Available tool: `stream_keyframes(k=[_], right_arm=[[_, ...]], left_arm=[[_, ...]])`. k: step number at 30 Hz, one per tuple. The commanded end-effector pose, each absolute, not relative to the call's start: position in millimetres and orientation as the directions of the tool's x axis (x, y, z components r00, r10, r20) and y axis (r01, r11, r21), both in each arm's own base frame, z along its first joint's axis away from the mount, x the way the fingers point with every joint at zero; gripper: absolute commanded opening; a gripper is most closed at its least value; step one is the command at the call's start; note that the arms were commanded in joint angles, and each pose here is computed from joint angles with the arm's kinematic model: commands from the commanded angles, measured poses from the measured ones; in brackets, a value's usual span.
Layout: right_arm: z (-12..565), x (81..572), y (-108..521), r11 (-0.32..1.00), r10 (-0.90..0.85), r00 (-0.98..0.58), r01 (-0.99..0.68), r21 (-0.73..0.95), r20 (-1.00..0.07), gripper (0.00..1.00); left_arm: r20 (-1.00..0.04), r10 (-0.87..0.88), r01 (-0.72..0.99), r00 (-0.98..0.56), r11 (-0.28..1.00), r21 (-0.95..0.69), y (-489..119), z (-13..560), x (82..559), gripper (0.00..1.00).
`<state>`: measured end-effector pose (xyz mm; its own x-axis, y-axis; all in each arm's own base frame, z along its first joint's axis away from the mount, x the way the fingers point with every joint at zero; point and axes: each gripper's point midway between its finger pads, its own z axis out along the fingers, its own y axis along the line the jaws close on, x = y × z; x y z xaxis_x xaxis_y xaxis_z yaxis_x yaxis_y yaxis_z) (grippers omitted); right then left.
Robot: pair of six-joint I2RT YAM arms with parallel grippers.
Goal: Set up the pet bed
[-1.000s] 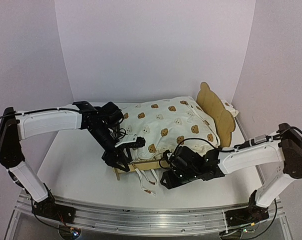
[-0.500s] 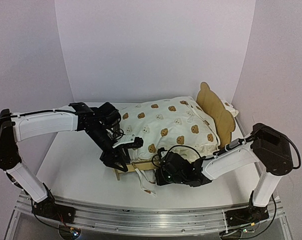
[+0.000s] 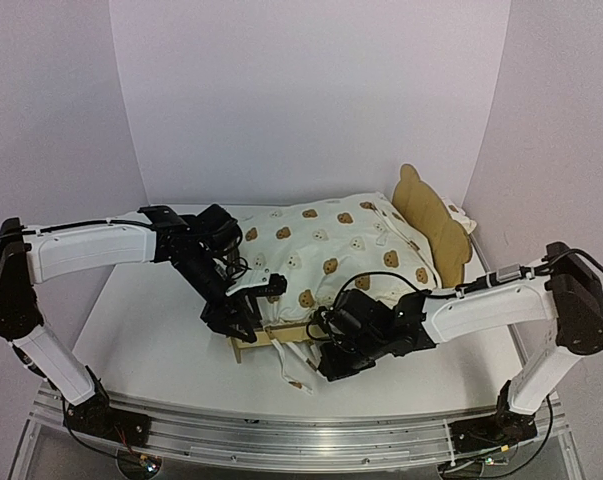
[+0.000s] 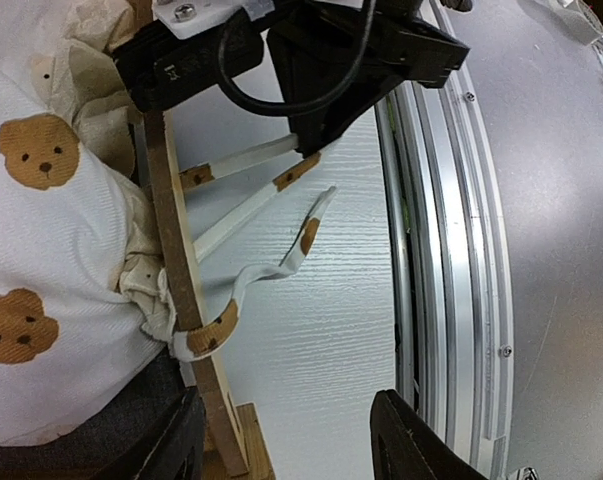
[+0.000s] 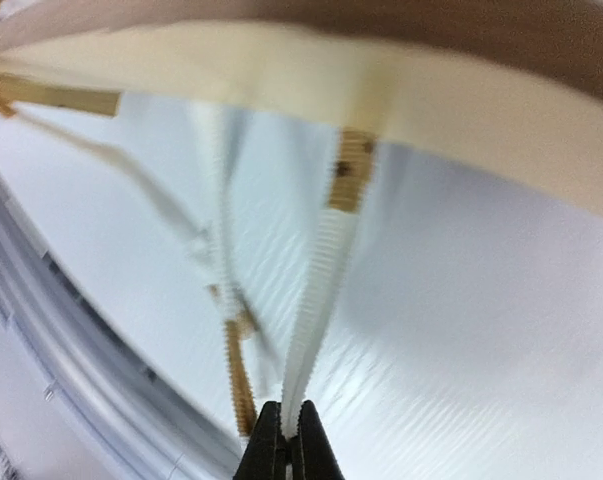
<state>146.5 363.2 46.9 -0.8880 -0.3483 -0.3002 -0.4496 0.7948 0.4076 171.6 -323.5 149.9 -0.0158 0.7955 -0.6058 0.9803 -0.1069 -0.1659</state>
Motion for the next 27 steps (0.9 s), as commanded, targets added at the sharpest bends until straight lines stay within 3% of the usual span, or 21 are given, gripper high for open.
stream_keyframes(k=[1, 8, 10, 16, 21, 24, 27], right_arm=[[69.6, 94.7, 370.4, 0.697, -0.484, -0.87, -0.446, 0.561, -0.091, 0.0], [71.4, 56.9, 370.6, 0.716, -0.489, -0.846, -0.252, 0.651, 0.21, 0.21], [71.1, 51.8, 357.7, 0.734, -0.489, -0.842, -0.256, 0.629, 0.228, 0.23], [88.7, 52.7, 343.5, 0.692, -0.531, -0.838, -0.346, 0.634, 0.122, 0.33], [73.3, 74.2, 325.3, 0.775, -0.482, -0.874, -0.392, 0.495, 0.064, 0.55], [69.8, 104.2, 324.6, 0.82, -0.415, -0.908, -0.4, 0.41, -0.055, 0.54], [73.4, 136.5, 332.7, 0.851, -0.299, -0.932, -0.357, 0.385, -0.203, 0.44]], left_arm=[[-0.615, 0.788, 0.982, 0.02, -0.131, -0.137, -326.0, 147.3, 174.5, 0.57], [-0.612, 0.79, 0.983, 0.031, -0.136, -0.127, -325.2, 149.2, 175.1, 0.57], [-0.612, 0.79, 0.983, 0.032, -0.137, -0.126, -324.5, 148.4, 174.5, 0.57], [-0.625, 0.78, 0.982, 0.023, -0.136, -0.134, -328.9, 151.1, 173.6, 0.58], [-0.596, 0.803, 0.989, -0.026, -0.065, -0.13, -343.1, 150.3, 169.7, 0.6], [-0.586, 0.803, 0.986, -0.112, 0.015, -0.168, -351.7, 146.5, 168.5, 0.6], [-0.553, 0.811, 0.977, -0.188, 0.099, -0.187, -352.7, 133.8, 171.4, 0.6]])
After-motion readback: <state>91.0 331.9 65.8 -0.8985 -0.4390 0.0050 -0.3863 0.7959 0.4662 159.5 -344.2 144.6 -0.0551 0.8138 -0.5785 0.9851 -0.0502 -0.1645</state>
